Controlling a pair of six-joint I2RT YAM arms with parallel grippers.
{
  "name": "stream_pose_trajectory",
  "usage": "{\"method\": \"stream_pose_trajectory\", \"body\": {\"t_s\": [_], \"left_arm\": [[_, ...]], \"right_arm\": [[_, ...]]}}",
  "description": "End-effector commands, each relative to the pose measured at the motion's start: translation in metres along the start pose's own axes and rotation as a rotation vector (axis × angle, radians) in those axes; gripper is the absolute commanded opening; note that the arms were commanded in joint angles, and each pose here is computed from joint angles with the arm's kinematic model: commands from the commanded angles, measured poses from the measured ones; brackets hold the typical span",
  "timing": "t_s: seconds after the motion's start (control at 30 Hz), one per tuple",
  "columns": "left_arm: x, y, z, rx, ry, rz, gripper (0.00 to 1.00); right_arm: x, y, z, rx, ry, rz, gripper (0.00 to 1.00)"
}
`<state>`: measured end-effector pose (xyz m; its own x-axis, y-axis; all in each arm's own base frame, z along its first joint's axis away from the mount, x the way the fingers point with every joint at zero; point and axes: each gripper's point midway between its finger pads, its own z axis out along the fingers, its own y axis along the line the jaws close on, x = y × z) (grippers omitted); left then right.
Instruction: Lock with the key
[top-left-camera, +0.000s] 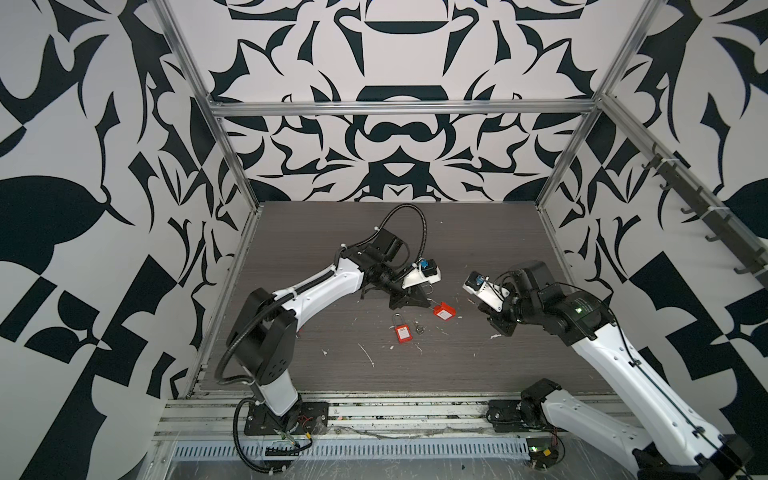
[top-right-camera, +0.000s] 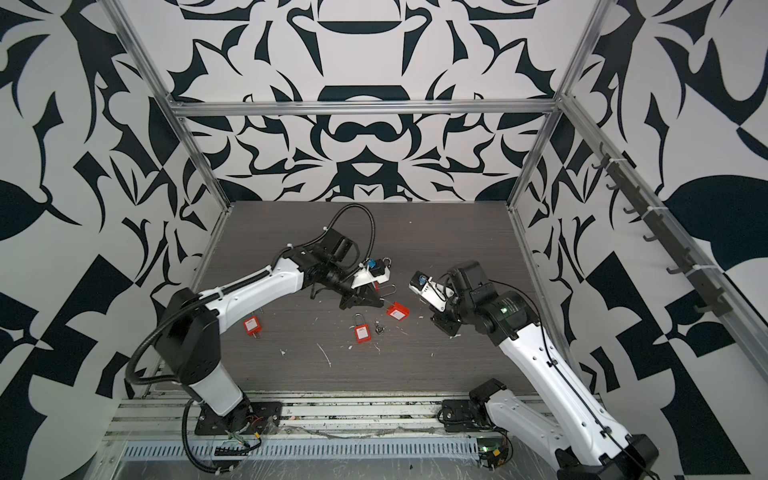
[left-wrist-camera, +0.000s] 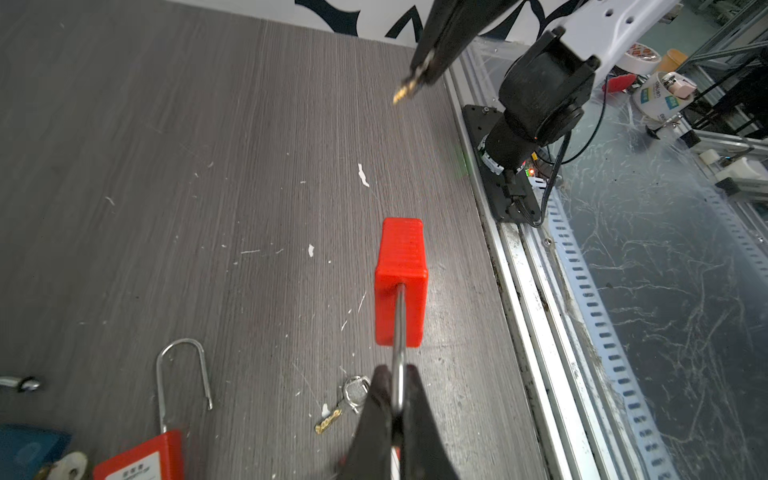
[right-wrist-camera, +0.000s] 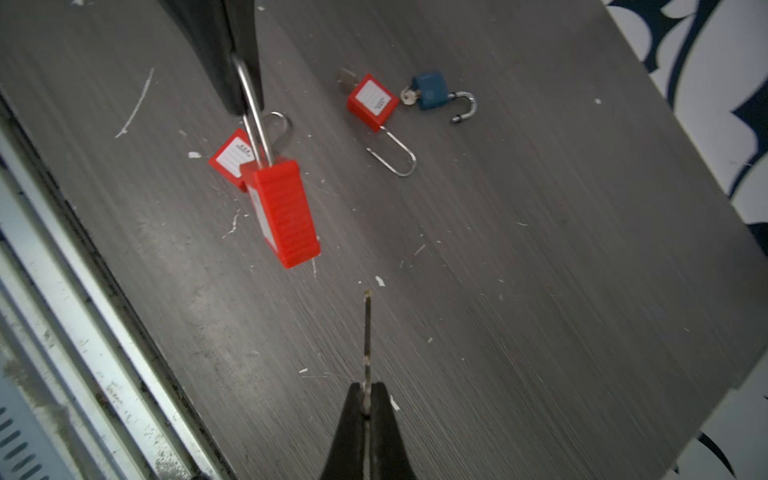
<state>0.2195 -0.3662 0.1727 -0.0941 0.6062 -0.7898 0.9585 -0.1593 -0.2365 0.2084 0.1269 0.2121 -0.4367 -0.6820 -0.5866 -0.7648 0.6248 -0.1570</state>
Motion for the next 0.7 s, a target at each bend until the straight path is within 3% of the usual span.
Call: {"method": "stream_pose_trajectory", "body": {"t_s": [0.0, 0.4, 0.67], "left_arm": [[0.012, -0.007, 0.005, 0.082, 0.081, -0.102, 0.0], [0.052, 0.015, 0.043, 0.15, 0.294, -0.246, 0.0], [0.064, 0.027, 0.059, 0.159, 0.391, -0.273, 0.0]], "right_arm": [[-0.017, -0.021, -0.013, 0.093, -0.037, 0.142, 0.0], [-0.008, -0.017, -0.006, 0.084, -0.018, 0.291, 0.0], [-0.003, -0.014, 0.005, 0.057, 0.022, 0.343, 0.0]]}}
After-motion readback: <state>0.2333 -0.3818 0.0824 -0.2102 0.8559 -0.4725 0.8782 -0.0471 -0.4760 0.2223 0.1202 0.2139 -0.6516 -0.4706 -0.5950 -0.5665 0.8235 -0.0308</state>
